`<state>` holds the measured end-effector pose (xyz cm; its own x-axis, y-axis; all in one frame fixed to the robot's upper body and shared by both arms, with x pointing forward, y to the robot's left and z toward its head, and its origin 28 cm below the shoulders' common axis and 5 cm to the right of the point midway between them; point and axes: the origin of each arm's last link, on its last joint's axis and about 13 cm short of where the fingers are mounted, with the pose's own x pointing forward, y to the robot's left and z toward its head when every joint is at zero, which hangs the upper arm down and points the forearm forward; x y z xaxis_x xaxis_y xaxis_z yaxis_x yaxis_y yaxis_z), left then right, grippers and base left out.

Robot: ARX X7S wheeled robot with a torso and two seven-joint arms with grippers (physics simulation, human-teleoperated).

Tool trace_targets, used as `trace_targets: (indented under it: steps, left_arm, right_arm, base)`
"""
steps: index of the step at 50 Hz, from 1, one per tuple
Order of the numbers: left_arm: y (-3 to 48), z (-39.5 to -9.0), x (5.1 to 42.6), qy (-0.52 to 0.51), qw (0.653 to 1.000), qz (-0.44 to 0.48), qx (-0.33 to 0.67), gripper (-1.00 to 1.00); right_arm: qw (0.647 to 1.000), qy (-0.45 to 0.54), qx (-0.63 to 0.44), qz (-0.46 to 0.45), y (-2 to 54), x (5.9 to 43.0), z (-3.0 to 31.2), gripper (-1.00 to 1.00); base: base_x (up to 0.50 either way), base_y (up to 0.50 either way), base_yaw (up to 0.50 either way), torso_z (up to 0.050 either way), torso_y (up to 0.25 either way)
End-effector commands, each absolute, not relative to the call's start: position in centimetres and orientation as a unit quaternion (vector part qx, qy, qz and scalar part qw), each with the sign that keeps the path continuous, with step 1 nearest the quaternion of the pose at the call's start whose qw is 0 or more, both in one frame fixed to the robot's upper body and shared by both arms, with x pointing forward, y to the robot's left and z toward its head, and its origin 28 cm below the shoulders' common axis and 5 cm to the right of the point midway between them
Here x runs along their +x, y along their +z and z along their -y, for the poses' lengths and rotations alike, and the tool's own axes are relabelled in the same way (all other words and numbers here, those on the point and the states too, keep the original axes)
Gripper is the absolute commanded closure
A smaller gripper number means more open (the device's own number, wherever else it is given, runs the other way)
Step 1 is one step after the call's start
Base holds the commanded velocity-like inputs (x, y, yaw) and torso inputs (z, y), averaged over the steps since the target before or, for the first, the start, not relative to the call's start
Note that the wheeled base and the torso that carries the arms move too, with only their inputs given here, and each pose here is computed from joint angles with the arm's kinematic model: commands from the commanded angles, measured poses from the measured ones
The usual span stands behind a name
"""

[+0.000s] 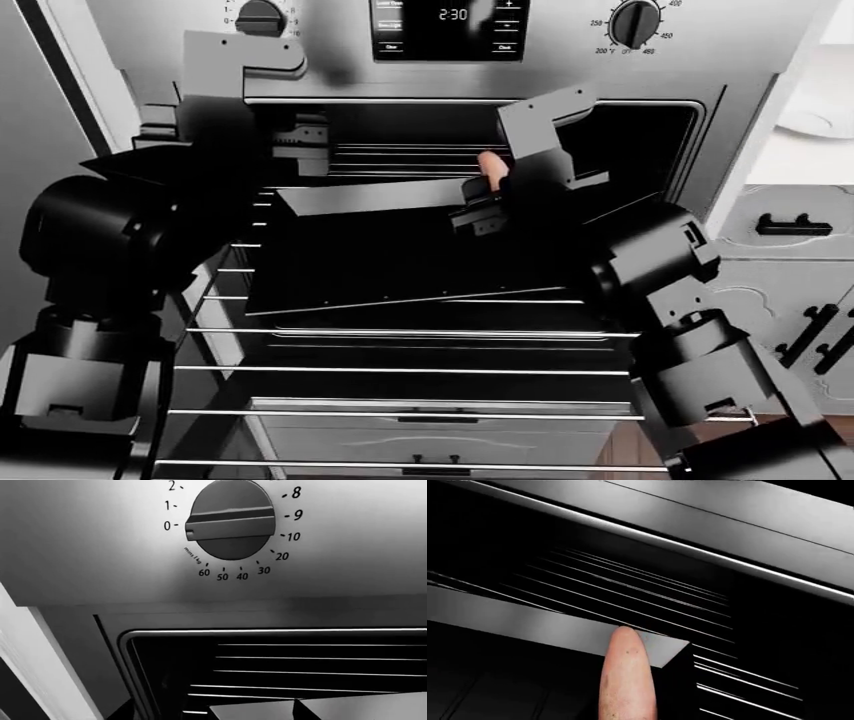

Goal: Place the sweet potato on the top rack of the oven.

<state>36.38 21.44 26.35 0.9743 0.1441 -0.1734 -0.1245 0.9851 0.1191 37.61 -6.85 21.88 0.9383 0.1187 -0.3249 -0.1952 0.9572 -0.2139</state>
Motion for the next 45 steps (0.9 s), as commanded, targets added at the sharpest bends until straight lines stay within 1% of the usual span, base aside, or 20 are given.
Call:
trace_targets:
  steps: [1, 29, 45]
  left_arm:
    - [26.2, -21.5, 36.4, 0.068, 0.992, -0.092, 0.053, -1.00]
    - [26.0, -21.6, 36.3, 0.070, 0.992, -0.093, 0.052, -1.00]
    - [25.9, -21.6, 36.2, 0.070, 0.992, -0.094, 0.051, -1.00]
  right_arm:
    - [0.975, 0.094, -0.129, -0.156, 21.7, 37.7, 6.2, 1.00]
    - [0.969, 0.128, -0.141, -0.157, 21.3, 37.2, 5.1, 1.00]
    - [0.968, 0.133, -0.144, -0.160, 20.9, 37.2, 5.0, 1.00]
  base:
    - [0.00, 0.00, 0.00, 0.000, 0.000]
    - [0.00, 0.00, 0.00, 0.000, 0.000]
    - [0.00, 0.00, 0.00, 0.000, 0.001]
